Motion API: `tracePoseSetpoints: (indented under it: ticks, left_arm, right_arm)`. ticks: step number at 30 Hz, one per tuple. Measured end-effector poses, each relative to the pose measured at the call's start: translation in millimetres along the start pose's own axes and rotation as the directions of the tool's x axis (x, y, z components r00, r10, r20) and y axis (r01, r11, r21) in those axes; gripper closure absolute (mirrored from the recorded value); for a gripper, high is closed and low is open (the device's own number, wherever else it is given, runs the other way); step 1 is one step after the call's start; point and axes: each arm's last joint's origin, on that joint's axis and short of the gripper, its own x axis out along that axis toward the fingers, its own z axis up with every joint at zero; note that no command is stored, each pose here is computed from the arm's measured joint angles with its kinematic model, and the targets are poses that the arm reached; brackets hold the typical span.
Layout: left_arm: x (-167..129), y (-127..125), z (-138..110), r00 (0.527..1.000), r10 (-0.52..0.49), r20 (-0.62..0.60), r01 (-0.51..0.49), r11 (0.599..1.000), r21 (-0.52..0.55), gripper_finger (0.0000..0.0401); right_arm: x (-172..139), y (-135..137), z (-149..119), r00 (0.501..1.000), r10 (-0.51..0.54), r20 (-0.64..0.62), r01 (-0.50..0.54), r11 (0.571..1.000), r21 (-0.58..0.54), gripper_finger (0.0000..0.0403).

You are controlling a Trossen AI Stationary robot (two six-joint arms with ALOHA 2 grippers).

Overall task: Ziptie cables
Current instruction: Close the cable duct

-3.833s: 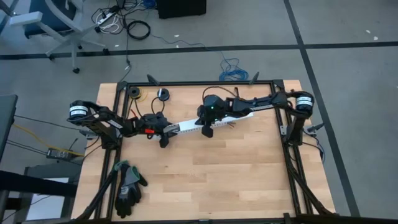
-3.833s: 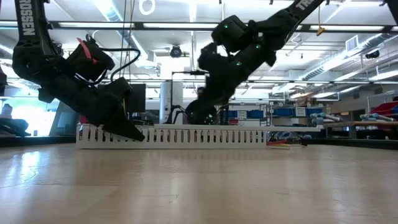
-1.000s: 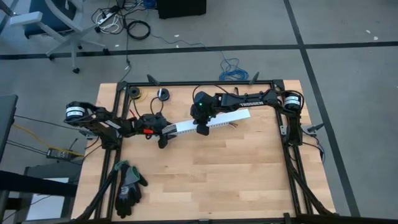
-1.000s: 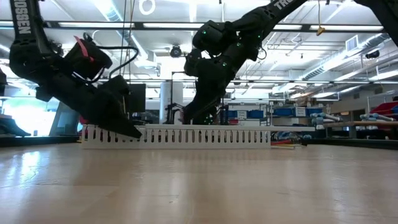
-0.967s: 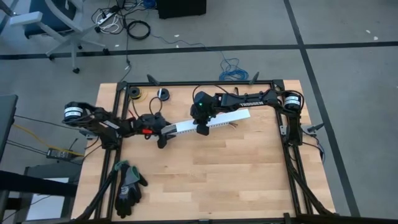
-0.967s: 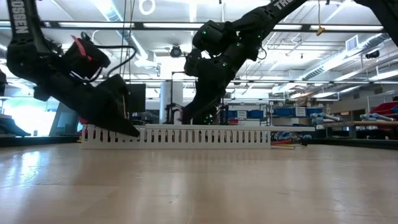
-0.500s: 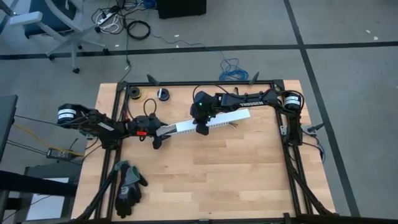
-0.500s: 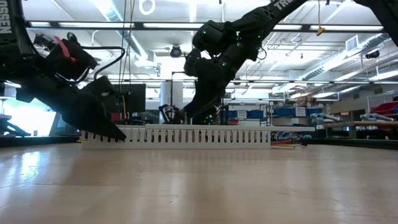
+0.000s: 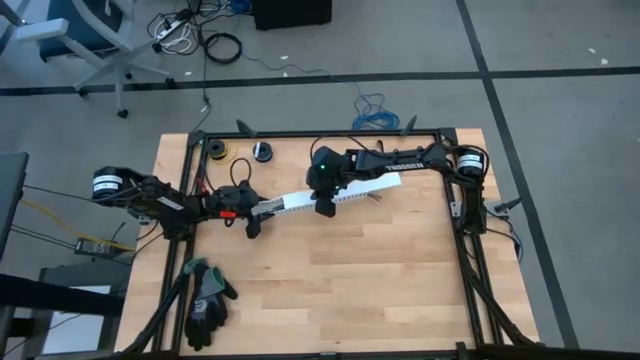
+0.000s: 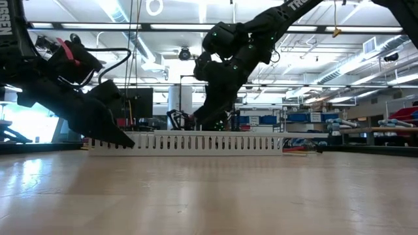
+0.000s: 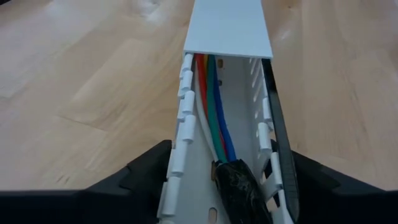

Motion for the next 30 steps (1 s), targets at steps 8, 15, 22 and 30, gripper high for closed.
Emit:
tracePoseSetpoints:
  ticks: [8,15,22,30]
  left_arm:
    - [0.1,0.1,0.1,1.000,0.004,0.001,-0.004,1.000,0.023,0.0155]
    - [0.0,0.2,0.2,1.000,0.006,0.002,-0.006,1.000,0.025,0.0155]
    - [-0.2,0.2,0.6,1.000,0.007,0.012,-0.008,1.000,0.024,0.0155]
    - [0.1,0.0,2.3,1.000,0.006,0.024,-0.006,1.000,0.027,0.0145]
  right_arm:
    - [-12.2,-17.9,-14.9,0.986,-0.069,-0.155,0.081,0.994,0.077,0.0403]
    - [18.8,-22.5,-9.7,0.999,0.021,-0.025,-0.018,0.994,0.110,0.0403]
    - [57.6,-18.5,-3.0,0.981,0.083,0.176,-0.088,0.996,0.025,0.0403]
    - [54.1,-16.5,4.7,0.960,0.126,0.250,-0.126,0.992,-0.015,0.0403]
